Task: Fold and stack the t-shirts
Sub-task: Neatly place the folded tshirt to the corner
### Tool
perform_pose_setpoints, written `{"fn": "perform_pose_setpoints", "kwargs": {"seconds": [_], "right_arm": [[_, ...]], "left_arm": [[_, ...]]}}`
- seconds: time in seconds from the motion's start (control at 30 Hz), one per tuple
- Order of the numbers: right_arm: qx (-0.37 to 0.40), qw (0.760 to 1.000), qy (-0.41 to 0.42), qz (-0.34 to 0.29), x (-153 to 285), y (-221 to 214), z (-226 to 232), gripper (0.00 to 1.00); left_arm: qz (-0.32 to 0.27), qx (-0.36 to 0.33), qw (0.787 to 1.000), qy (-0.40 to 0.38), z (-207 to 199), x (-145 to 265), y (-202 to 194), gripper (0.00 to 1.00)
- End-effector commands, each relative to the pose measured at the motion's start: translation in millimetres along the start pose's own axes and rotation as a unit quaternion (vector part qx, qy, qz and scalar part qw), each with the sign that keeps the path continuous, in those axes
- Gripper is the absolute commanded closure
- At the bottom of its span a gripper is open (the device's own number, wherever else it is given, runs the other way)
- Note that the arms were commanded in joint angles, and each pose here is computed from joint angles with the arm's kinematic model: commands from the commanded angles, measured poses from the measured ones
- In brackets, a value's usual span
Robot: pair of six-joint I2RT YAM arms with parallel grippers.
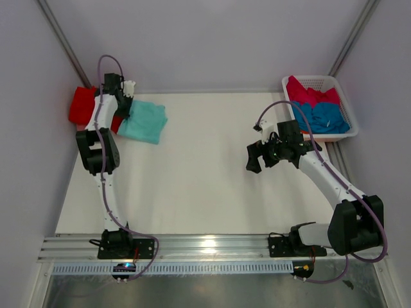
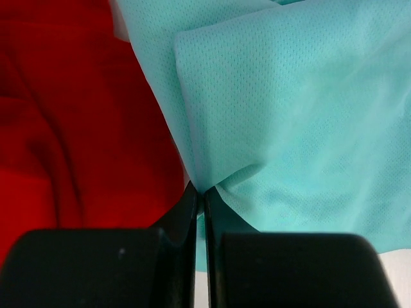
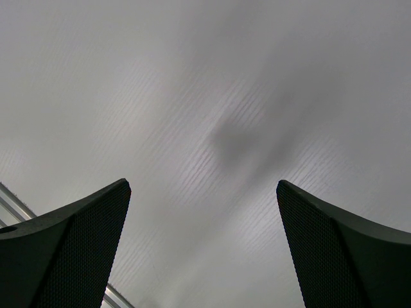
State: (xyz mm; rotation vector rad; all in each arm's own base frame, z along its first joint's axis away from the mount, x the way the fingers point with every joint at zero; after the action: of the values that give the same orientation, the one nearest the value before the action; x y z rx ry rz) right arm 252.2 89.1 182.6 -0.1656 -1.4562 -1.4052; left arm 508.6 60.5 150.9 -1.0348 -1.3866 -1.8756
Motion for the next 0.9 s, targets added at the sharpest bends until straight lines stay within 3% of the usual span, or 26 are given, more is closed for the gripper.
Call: {"fn": "perform_pose_setpoints", "kwargs": {"seconds": [0.0,0.3,0.87], "right_arm": [[0.012,1.000,-0.006,-0.007,1.4,2.6,-0.5,0.01],[0.012,1.000,-0.006,-0.004,-0.3,0.8,-1.2,0.00],[0.006,1.000,0.004,0.009,-7.0,-2.4,-2.6,0.01]], "left_arm": [[-0.059,-0.007,0.997,0.053,26.4,13.5,23.6,1.00],[-0.084,-0.019,0.988,0.132,54.5,21.5,34.1,1.00],[-0.122,-0.017,0.971,0.205,97.6,47.4,47.7,1.00]]}}
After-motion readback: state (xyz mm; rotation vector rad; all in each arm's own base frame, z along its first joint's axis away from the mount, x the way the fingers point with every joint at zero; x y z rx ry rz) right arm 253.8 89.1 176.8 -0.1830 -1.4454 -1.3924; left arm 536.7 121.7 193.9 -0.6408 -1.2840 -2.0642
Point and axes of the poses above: each gripper's point midway between its finger pads, its own x axis back along the fingers, its own z axis along the line the jaws close on, y = z × x, the point moved 8 cm from there along x, back along the fingers, and after that the axes turned 3 degrees about -x, right-handed, at the moved point
